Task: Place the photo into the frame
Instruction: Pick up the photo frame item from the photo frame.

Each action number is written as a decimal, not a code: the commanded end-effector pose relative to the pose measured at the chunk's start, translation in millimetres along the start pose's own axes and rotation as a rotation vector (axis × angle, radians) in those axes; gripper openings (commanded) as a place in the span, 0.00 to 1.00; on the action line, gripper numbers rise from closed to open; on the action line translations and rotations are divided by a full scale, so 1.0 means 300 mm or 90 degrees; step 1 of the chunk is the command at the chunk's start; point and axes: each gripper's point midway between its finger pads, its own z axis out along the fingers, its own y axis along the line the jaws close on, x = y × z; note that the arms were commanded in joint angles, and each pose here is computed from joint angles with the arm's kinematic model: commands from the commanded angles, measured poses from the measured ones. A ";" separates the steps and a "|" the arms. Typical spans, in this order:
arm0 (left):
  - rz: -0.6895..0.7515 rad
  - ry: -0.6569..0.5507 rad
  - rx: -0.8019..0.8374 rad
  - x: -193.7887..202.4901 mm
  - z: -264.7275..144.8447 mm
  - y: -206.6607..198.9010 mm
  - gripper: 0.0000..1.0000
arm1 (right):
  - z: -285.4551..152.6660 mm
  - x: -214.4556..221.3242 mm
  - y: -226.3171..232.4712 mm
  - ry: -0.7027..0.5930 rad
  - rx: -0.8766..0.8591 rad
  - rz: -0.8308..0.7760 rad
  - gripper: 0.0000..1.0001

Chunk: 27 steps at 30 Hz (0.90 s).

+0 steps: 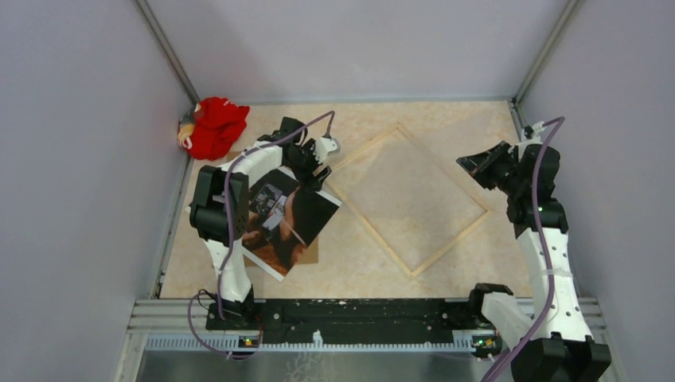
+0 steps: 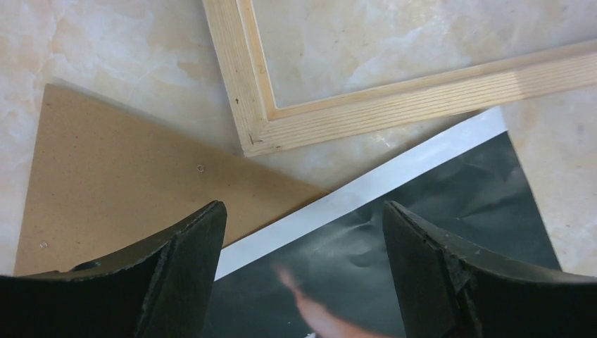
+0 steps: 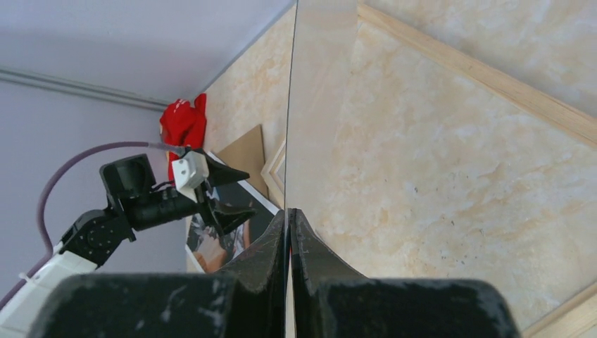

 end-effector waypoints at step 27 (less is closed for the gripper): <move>0.038 0.120 0.016 0.298 0.067 -0.105 0.47 | -0.038 -0.209 0.286 -0.098 -0.173 -0.010 0.00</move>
